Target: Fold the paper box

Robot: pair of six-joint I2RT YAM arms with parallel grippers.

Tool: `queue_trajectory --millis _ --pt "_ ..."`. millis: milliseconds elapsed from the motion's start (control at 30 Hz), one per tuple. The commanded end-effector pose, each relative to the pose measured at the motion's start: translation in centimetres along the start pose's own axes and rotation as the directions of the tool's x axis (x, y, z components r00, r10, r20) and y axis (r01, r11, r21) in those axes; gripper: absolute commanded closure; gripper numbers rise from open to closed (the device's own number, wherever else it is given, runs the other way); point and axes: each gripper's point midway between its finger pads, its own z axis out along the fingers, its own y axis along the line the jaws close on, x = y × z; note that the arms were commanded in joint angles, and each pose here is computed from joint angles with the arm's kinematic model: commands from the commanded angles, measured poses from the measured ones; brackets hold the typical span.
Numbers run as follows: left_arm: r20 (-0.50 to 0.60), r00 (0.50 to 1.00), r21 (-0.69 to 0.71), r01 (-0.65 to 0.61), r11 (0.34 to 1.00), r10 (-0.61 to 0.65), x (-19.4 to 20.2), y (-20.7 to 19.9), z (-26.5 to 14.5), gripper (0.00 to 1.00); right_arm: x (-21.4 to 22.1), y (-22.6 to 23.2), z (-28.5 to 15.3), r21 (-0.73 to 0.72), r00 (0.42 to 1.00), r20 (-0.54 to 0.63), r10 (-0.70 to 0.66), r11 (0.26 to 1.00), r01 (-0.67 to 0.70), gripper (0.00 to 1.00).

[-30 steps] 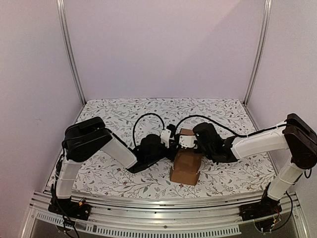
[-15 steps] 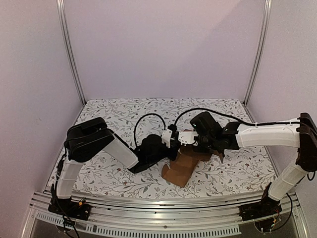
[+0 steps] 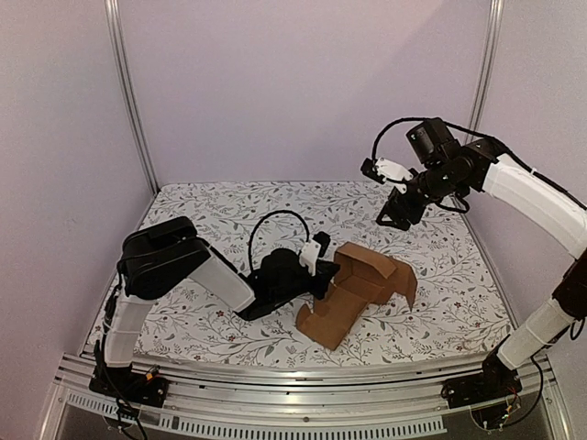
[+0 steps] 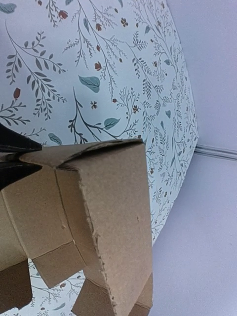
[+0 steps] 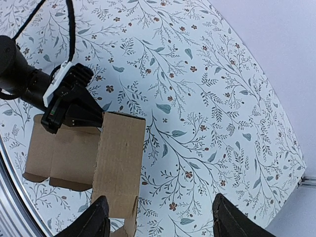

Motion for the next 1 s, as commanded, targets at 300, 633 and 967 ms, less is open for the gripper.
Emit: queue_trajectory --millis 300,633,967 --pt "-0.037 0.99 0.055 -0.133 0.99 0.135 -0.8 -2.0 -0.4 0.91 3.2 2.9 10.9 -0.444 0.878 -0.31 0.365 0.761 -0.473 0.28" --pt "-0.076 0.986 0.064 -0.142 0.988 0.147 0.9 -2.2 0.0 0.89 4.7 4.5 12.8 -0.492 0.835 -0.399 0.379 0.68 -0.544 0.35" --pt "-0.118 0.982 0.069 -0.14 0.988 0.147 2.2 -2.0 0.1 0.79 6.0 4.8 13.8 -0.476 0.818 -0.443 0.367 0.676 -0.562 0.47"
